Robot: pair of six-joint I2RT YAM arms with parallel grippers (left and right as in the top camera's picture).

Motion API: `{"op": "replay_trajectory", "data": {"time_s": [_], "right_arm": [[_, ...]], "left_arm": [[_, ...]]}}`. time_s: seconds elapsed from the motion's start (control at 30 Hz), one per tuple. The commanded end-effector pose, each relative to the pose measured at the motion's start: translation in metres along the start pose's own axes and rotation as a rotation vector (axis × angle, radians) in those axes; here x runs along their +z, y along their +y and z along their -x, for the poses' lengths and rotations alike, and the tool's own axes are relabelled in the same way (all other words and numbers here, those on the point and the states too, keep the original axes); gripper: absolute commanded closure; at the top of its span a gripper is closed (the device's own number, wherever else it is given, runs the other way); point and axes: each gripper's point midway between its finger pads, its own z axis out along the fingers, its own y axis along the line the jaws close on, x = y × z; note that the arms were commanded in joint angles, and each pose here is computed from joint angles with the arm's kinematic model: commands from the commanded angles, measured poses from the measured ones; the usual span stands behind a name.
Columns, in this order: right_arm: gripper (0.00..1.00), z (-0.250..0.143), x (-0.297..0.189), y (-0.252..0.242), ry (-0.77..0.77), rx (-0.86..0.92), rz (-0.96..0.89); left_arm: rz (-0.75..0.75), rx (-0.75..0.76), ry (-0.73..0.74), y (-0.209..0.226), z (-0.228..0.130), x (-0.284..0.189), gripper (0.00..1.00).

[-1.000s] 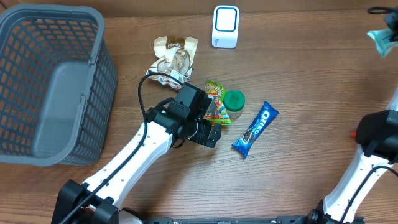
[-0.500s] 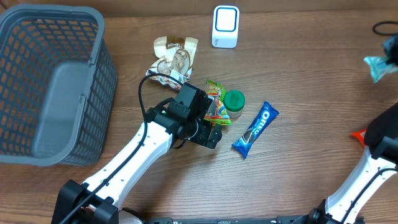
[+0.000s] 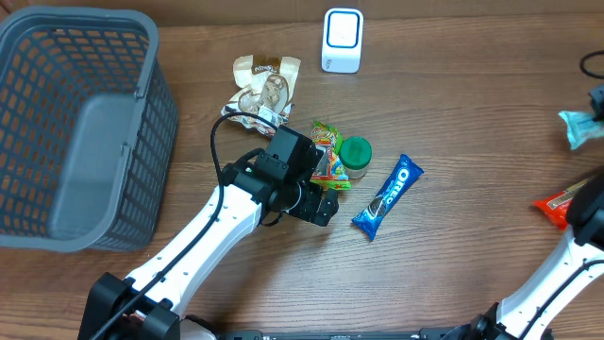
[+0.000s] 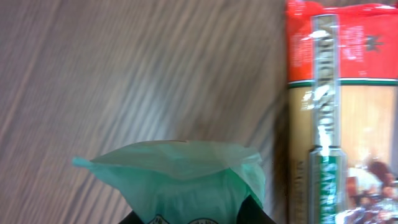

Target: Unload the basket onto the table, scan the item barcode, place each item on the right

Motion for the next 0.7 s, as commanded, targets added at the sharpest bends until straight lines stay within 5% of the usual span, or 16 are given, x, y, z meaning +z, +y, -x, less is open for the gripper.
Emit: {"op": "replay_trajectory", "data": {"time_s": [0.0,0.1,0.17,0.23,0.27,0.67], "right_arm": [[0.96,0.013,-0.007,-0.021,-0.01,0.069,0.009],[0.93,0.013,-0.005,-0.023,-0.008,0.044,0.01],[0.76,0.014,-0.005,-0.023,-0.009,0.018,0.011],[0.42,0.014,-0.005,-0.021,-0.011,0.017,0.014],[0.02,0.014,-0.005,-0.02,-0.012,0.017,0.017],[0.0,0.008,-0.019,0.001,0.029,-0.009,0.151]], "left_arm": [[-0.026,0.03,-0.018,-0.008,0.007,-0.004,0.0],[-0.027,0.032,-0.024,-0.009,0.009,-0.004,0.01],[-0.028,0.033,-0.028,-0.009,0.01,-0.004,0.0],[-0.028,0.033,-0.028,-0.009,0.01,-0.004,0.0],[-0.028,0.033,-0.028,-0.009,0.01,-0.004,0.0],[-0.045,0.035,-0.027,-0.012,0.01,-0.005,0.0]]}}
